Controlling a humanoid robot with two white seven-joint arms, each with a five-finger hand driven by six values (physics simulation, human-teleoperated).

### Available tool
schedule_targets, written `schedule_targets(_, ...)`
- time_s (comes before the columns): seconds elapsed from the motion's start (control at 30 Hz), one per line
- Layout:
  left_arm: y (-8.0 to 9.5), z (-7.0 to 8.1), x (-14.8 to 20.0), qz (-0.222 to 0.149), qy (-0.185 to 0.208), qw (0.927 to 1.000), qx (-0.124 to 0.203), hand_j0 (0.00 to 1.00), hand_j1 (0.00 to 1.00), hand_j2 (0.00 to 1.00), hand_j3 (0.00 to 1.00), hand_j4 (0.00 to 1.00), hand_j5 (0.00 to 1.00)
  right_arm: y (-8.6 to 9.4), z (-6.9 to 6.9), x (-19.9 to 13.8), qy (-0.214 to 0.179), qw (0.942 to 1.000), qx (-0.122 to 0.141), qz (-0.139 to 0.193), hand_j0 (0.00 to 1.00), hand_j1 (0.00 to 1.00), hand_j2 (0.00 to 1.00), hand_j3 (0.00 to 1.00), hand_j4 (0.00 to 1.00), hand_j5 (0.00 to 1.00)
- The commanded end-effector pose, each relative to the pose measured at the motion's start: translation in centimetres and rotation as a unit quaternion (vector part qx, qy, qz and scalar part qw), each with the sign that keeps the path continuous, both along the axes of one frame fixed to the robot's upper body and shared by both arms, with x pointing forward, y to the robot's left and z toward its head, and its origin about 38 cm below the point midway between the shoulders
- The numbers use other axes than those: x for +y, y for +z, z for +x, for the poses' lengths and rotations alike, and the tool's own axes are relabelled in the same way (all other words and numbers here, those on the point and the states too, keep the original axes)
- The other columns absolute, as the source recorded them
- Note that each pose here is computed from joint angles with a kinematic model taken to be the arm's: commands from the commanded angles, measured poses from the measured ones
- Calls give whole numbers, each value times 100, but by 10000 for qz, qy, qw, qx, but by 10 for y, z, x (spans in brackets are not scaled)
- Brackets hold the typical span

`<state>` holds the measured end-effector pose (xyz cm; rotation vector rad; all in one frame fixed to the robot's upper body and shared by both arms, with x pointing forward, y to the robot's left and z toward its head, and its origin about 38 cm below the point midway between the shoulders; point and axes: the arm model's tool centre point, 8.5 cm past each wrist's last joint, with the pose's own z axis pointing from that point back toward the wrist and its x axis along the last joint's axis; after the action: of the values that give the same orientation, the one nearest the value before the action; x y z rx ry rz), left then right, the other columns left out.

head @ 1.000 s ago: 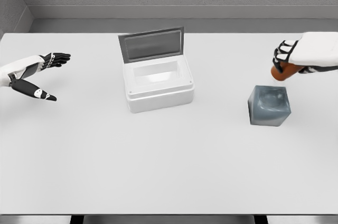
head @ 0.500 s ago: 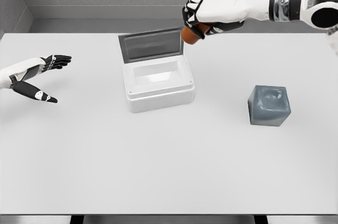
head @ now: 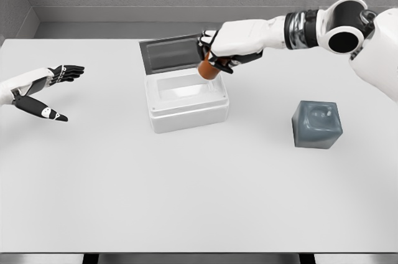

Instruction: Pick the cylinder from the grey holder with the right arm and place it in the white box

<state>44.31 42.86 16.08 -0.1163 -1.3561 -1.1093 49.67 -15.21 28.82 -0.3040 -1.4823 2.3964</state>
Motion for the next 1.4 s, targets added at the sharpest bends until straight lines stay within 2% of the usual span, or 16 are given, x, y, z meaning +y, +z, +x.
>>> schedule_targets(0.0,1,0,0,-34,16,10000,-7,100,100,100,100,100,100,-2,3,-5,-96,9999,49,6,0,0,0,0,0,0)
schedule_targets(0.23,1,0,0,-37,19,10000,-13,100,100,100,100,100,100,-13,9,-5,-201,9996,183,-47,0,0,0,0,0,0)
schedule_targets(0.7,2,0,1,-47,24,10000,-21,100,100,100,100,100,100,-9,10,3,-144,9998,144,-33,0,0,0,0,0,0)
schedule_targets(0.73,2,0,1,-50,27,10000,-27,100,100,100,100,100,100,-8,11,0,-171,9998,87,-86,34,34,34,34,34,34)
schedule_targets(0.77,2,0,1,-50,27,10000,-27,100,100,100,100,100,100,-6,11,0,-171,9997,-5,-163,77,77,77,77,77,77)
schedule_targets(0.8,2,0,1,-47,24,10000,-21,100,100,100,100,100,100,-4,11,0,-163,9997,-35,-162,95,95,95,95,95,95)
schedule_targets(1.03,2,0,1,-50,28,10000,-20,100,100,100,100,100,100,5,4,10,31,9998,-165,-114,96,96,96,96,96,96)
schedule_targets(1.13,2,0,1,-54,8,10000,-54,100,100,100,100,100,100,24,-7,-1,97,9992,-388,0,96,96,96,96,96,96)
schedule_targets(1.23,2,0,1,-54,8,10000,-54,100,100,100,100,100,100,30,-17,-2,225,9985,-503,-1,97,97,97,97,97,97)
schedule_targets(1.27,2,0,1,-54,8,10000,-54,100,100,100,100,100,100,41,-20,-23,86,9979,-647,-16,98,98,98,98,98,98)
schedule_targets(1.3,2,0,1,-54,8,10000,-54,100,100,100,100,100,100,53,-19,-48,-176,9970,-743,134,100,100,100,100,100,100)
schedule_targets(1.33,2,0,1,-54,8,10000,-54,100,100,100,100,100,100,61,-19,-80,-522,9950,-814,241,100,100,100,100,100,100)
schedule_targets(1.37,2,0,1,-54,8,10000,-54,100,100,100,100,100,100,63,-19,-106,-809,9929,-841,214,100,100,100,100,100,100)
